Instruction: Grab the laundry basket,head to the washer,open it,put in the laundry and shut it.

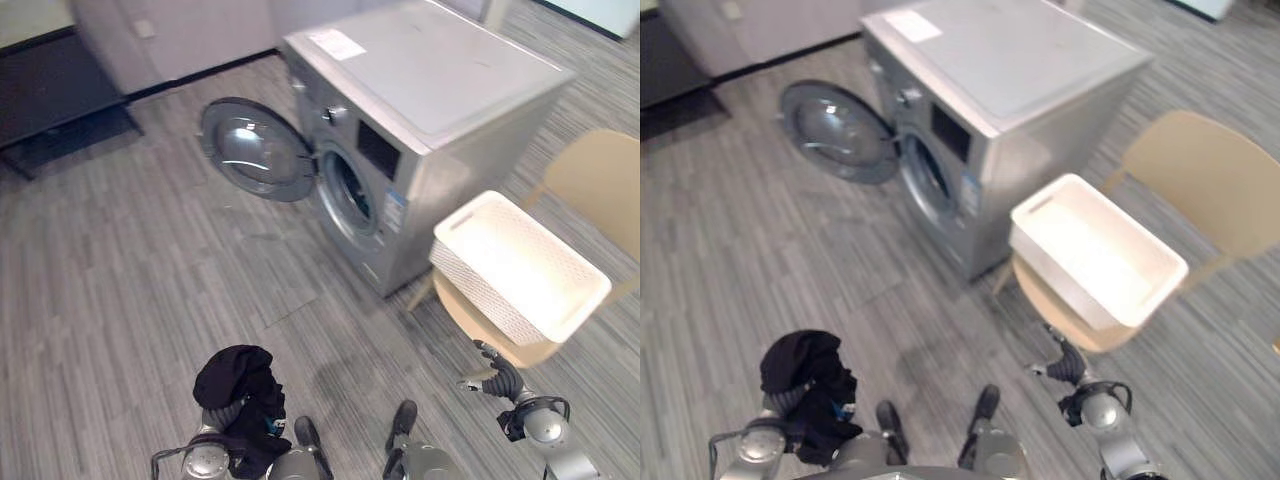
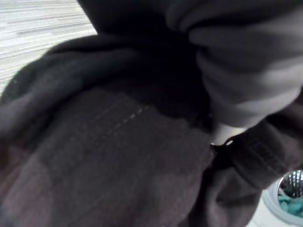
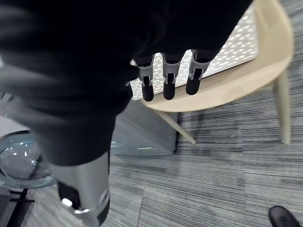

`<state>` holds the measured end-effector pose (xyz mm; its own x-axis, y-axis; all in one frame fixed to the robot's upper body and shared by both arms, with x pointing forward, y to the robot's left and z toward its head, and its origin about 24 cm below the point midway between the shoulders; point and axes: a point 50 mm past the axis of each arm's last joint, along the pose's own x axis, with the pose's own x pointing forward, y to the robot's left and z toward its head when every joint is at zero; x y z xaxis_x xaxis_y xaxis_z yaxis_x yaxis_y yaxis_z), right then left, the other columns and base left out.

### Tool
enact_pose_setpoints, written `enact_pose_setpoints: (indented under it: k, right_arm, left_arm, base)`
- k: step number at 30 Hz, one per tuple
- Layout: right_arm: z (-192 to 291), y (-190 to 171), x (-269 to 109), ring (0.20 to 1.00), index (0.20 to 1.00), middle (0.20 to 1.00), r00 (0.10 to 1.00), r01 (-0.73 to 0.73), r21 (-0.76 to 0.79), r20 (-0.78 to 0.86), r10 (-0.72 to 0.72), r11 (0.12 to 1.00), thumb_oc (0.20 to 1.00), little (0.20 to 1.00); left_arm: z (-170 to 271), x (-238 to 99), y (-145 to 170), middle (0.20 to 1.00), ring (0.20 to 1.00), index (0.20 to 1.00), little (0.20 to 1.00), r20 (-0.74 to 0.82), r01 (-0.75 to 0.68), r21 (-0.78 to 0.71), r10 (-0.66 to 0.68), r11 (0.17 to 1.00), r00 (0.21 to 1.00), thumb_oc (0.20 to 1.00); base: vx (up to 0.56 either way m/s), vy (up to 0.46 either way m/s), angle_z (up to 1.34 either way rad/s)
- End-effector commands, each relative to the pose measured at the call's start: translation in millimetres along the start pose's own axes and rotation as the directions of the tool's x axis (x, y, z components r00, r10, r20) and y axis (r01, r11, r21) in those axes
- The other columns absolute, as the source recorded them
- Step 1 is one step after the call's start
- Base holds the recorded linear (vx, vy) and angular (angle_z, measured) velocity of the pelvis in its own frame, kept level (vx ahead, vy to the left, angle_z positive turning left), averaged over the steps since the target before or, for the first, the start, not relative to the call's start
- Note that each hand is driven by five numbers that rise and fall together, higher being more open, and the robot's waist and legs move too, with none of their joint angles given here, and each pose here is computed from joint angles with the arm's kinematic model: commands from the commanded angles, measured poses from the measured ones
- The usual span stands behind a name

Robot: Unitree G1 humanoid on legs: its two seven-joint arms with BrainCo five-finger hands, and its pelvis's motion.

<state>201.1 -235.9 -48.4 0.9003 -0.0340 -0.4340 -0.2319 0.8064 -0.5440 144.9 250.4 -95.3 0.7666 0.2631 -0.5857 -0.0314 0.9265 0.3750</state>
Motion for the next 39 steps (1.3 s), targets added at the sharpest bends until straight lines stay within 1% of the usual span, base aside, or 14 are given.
enact_pose_setpoints:
  k: [1, 3, 6, 7, 13, 18, 20, 23, 25, 32, 39]
  right_arm:
    - [17.0, 5.2, 10.7, 1.000, 1.000, 1.000, 0.998, 0.008, -0.038, 0.064, -0.005, 0.999, 1.000, 1.000]
    - [26.0, 12.6, 14.7, 1.000, 1.000, 1.000, 0.996, -0.013, -0.045, 0.093, 0.017, 0.999, 1.000, 1.000]
    - [30.8, 13.8, 16.0, 1.000, 1.000, 1.000, 0.994, -0.014, -0.052, 0.109, 0.020, 0.999, 1.000, 1.000]
    - [33.6, 13.8, 16.5, 1.000, 1.000, 1.000, 0.992, -0.016, -0.054, 0.121, 0.022, 0.998, 1.000, 1.000]
    - [32.6, 13.8, 17.2, 1.000, 1.000, 1.000, 0.993, -0.012, -0.036, 0.116, 0.016, 0.999, 1.000, 1.000]
    - [20.8, 16.8, 11.3, 1.000, 1.000, 1.000, 0.997, -0.030, -0.035, 0.075, 0.033, 0.999, 1.000, 1.000]
    - [8.2, 19.7, 4.5, 1.000, 1.000, 1.000, 0.998, -0.044, -0.037, 0.036, 0.045, 0.998, 1.000, 1.000]
    - [2.5, 14.0, 2.2, 1.000, 1.000, 1.000, 0.999, -0.033, -0.054, 0.019, 0.034, 0.998, 1.000, 1.000]
    - [2.8, 10.9, 2.6, 1.000, 1.000, 1.000, 1.000, -0.018, -0.050, 0.023, 0.019, 0.999, 1.000, 1.000]
    - [-0.3, -1.3, 6.8, 1.000, 1.000, 1.000, 1.000, 0.025, -0.058, -0.003, -0.026, 0.998, 1.000, 1.000]
    - [-3.6, 6.8, 5.6, 1.000, 1.000, 1.000, 1.000, 0.006, -0.059, -0.016, -0.007, 0.998, 1.000, 1.000]
  left_arm:
    - [23.3, 6.4, 29.4, 0.200, 0.200, 0.200, 0.200, 0.105, -0.081, 0.029, 0.078, 0.996, 0.991, 0.200]
    - [37.9, 11.2, 36.9, 0.200, 0.200, 0.200, 0.200, 0.154, -0.104, 0.054, 0.094, 0.993, 0.983, 0.200]
    - [47.7, 14.5, 40.7, 0.200, 0.200, 0.200, 0.200, 0.187, -0.120, 0.080, 0.104, 0.990, 0.977, 0.200]
    - [53.2, 15.6, 38.1, 0.200, 0.200, 0.200, 0.200, 0.211, -0.116, 0.090, 0.095, 0.989, 0.973, 0.200]
    - [59.5, 16.9, 29.8, 0.200, 0.200, 0.200, 0.200, 0.230, -0.094, 0.090, 0.071, 0.992, 0.971, 0.200]
    - [56.8, 18.1, 19.6, 0.200, 0.200, 0.200, 0.200, 0.215, -0.057, 0.106, 0.033, 0.993, 0.976, 0.200]
    - [50.7, 15.5, 9.9, 0.200, 0.200, 0.200, 0.200, 0.201, -0.022, 0.129, -0.005, 0.991, 0.980, 0.200]
    - [50.4, 13.9, 0.2, 0.200, 0.200, 0.200, 0.200, 0.200, 0.018, 0.129, -0.044, 0.991, 0.979, 0.200]
    - [50.9, 14.3, -0.4, 0.200, 0.200, 0.200, 0.200, 0.202, 0.020, 0.132, -0.046, 0.991, 0.978, 0.200]
    - [55.5, 15.3, -2.8, 0.200, 0.200, 0.200, 0.200, 0.213, 0.037, 0.124, -0.062, 0.992, 0.975, 0.200]
    - [54.8, 11.2, -3.1, 0.200, 0.200, 0.200, 0.200, 0.224, 0.044, 0.113, -0.069, 0.993, 0.972, 0.200]
  base:
    - [0.09, 0.182, 0.27]
    - [0.16, 0.269, 0.41]
    - [0.17, 0.154, 0.62]
    - [0.07, 0.061, 0.97]
    - [0.25, 0.033, 0.61]
    - [0.42, -0.047, 0.66]
    - [0.54, -0.170, 0.68]
    - [0.31, -0.146, 0.95]
    - [0.22, -0.115, 0.73]
    - [0.28, -0.079, -0.37]
    - [0.32, 0.093, -0.84]
